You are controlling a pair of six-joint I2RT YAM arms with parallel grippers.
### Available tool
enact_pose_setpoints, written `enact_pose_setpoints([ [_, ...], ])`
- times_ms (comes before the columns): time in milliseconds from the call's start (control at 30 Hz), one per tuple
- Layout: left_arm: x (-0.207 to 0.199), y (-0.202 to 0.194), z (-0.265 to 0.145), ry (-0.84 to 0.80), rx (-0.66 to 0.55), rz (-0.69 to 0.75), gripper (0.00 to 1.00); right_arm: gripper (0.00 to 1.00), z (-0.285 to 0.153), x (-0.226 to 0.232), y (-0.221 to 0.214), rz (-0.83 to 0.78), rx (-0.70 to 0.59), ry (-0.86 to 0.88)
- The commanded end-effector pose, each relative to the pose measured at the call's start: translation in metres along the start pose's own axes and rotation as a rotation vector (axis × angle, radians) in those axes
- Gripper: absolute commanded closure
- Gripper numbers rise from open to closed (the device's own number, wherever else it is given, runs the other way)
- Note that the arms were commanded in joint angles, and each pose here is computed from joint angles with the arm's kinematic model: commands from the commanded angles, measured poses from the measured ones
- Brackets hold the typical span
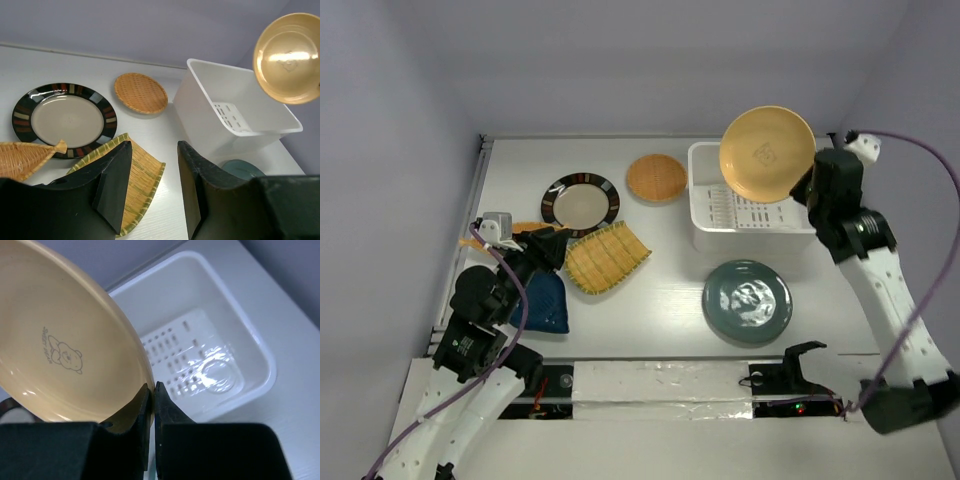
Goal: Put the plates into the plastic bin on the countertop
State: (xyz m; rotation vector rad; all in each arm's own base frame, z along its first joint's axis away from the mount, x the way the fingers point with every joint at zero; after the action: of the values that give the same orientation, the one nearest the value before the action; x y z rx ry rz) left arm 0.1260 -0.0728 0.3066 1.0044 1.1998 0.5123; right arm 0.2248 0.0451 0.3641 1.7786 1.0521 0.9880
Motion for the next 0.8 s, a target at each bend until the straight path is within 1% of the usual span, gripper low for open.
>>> enact_pose_setpoints([
  [0,-0.009,0.015,-0.004,-0.032,-0.063,-0.005,0.61,1.00,0.055,0.004,0.014,-0.171,0.013,-0.003],
  [33,-0.008,0.015,-0.005,-0.034,-0.062,-0.003,0.61,1.00,0.066,0.004,0.011,-0.181,0.053,0.023],
  [100,-0.009,0.015,-0.005,-0.037,-0.062,-0.005,0.61,1.00,0.085,-0.004,0.013,-0.194,0.082,-0.007],
  [133,-0.009,0.015,-0.005,-0.041,-0.063,-0.003,0.61,1.00,0.102,-0.004,0.005,-0.208,0.127,-0.015],
  [200,-0.010,0.016,-0.005,-0.047,-0.063,-0.002,0.61,1.00,0.115,0.001,0.004,-0.219,0.172,0.033],
  [233,-0.010,0.016,-0.005,-0.048,-0.062,0.000,0.61,1.00,0.128,0.004,-0.005,-0.234,0.222,0.044],
  [400,-0.010,0.015,-0.006,-0.049,-0.060,-0.001,0.61,1.00,0.152,0.003,-0.029,-0.274,0.317,0.014],
  [500,-0.012,0.014,-0.005,-0.061,-0.049,0.001,0.61,1.00,0.166,-0.002,-0.050,-0.286,0.397,0.007],
  [667,-0.013,0.014,-0.006,-0.066,-0.046,0.002,0.61,1.00,0.178,-0.005,-0.067,-0.305,0.453,-0.020],
  [700,-0.013,0.013,-0.006,-0.065,-0.043,0.002,0.61,0.99,0.179,-0.005,-0.069,-0.307,0.459,-0.017],
  [767,-0.013,0.015,-0.008,-0.068,-0.054,0.002,0.61,0.94,0.182,-0.006,-0.073,-0.314,0.473,-0.026],
])
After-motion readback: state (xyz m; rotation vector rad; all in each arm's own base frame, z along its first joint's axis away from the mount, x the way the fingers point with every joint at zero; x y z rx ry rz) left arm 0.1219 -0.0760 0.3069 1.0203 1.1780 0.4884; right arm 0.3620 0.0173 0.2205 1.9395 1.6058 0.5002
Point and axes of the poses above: each gripper's point midway between its finger pads, its own z axis out along the fingers, its own x axis along the line the jaws close on, y = z × x, the point moved 10 cm from there along -z, back along the fingers, and after that the axes turned 8 degrees about -z, right-handed, at the moved point
